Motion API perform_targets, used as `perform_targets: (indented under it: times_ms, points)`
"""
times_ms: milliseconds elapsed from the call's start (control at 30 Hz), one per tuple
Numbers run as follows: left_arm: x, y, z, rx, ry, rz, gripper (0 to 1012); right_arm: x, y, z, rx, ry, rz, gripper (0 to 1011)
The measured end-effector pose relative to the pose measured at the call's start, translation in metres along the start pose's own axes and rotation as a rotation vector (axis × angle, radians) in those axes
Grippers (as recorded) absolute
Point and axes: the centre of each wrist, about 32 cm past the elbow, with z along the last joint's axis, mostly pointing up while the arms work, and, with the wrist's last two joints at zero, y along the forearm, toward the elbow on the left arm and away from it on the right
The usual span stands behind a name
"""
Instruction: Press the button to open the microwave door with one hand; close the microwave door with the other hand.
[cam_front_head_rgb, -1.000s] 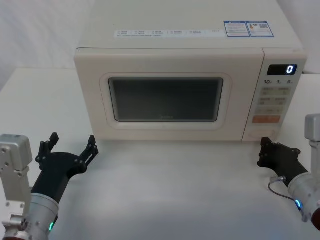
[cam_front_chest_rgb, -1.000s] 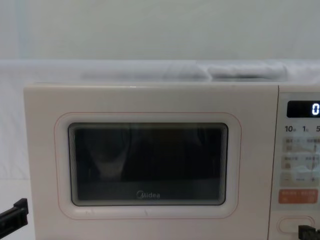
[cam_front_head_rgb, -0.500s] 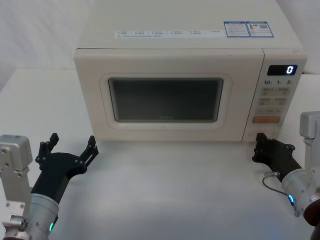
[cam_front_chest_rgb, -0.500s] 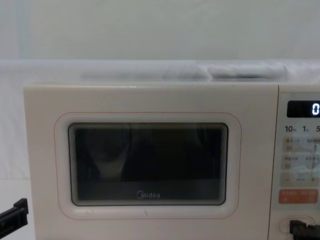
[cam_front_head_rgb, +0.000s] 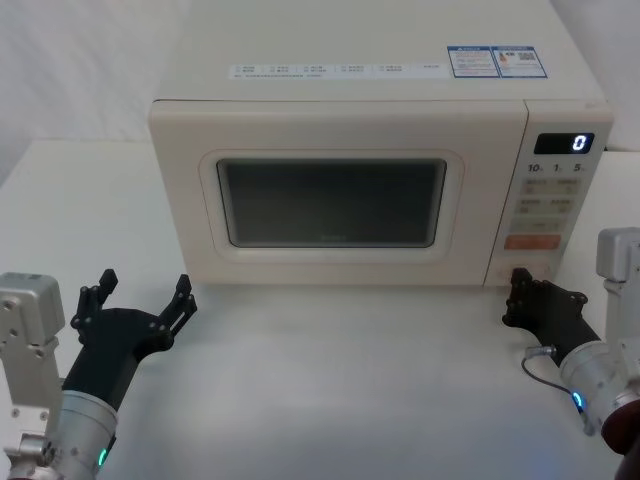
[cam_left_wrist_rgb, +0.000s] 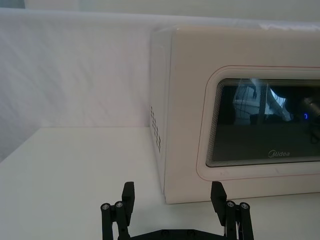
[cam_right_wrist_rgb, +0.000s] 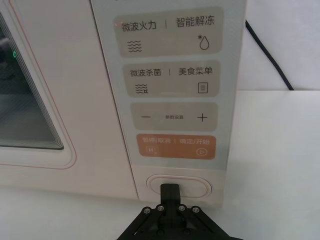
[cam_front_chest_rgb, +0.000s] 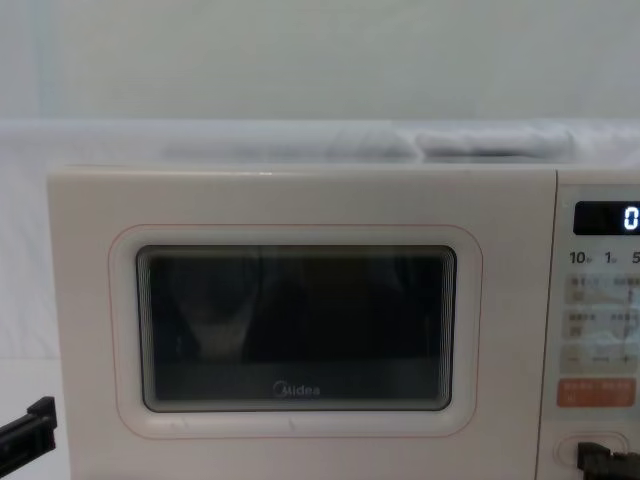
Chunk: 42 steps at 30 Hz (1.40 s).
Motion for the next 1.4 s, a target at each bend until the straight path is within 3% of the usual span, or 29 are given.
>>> perform_targets:
  times_ms: [1400]
  points:
    - [0.0, 0.0, 0.0, 0.0, 0.0, 0.0, 1001, 0.0028, 0.021, -0.002, 0.022, -0.004, -0.015, 0]
